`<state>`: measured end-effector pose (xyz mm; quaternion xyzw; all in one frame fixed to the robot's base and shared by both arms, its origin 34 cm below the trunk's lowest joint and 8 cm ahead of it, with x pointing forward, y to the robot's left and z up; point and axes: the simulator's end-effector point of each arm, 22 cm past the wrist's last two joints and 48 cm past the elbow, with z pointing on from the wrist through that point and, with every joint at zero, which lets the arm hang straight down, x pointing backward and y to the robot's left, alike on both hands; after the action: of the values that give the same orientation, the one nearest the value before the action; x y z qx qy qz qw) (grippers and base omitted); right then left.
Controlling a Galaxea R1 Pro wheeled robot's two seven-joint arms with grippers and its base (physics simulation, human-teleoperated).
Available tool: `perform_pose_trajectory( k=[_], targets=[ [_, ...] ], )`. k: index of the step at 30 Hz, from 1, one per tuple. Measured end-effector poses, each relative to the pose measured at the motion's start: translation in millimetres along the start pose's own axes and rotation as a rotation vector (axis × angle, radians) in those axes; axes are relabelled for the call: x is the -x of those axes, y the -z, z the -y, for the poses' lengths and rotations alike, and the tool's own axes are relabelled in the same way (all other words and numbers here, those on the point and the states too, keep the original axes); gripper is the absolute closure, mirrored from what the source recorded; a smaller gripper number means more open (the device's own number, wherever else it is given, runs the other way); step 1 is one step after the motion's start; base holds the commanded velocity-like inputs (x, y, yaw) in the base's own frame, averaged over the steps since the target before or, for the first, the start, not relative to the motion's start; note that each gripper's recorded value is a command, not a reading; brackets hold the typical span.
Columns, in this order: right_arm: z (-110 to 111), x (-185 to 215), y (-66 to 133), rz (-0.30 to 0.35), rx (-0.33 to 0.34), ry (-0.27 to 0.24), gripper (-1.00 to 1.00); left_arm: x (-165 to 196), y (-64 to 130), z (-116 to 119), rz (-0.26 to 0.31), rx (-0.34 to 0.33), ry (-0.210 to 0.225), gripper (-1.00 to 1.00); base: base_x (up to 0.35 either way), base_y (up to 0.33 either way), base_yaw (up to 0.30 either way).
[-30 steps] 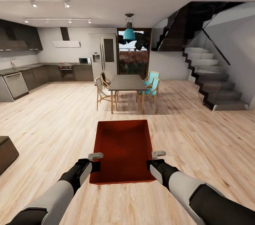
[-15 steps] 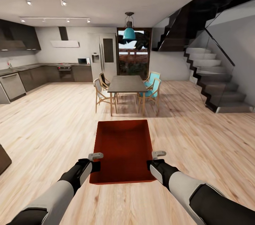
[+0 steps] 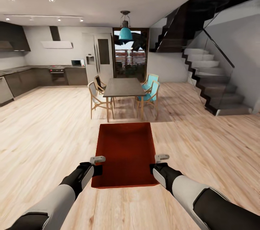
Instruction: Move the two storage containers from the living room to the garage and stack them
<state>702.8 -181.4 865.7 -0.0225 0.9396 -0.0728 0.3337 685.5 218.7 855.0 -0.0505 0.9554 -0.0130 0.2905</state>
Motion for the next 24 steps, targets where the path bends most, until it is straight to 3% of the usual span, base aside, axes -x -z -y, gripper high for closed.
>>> perform_pose_trajectory(
  k=[24],
  targets=[
    [-0.7,-4.2,-3.3,-0.009,0.001,0.001,1.00,-3.9,-3.4,-0.3,-0.009,0.001,0.000,1.00,0.322,0.000,-0.267]
  ],
)
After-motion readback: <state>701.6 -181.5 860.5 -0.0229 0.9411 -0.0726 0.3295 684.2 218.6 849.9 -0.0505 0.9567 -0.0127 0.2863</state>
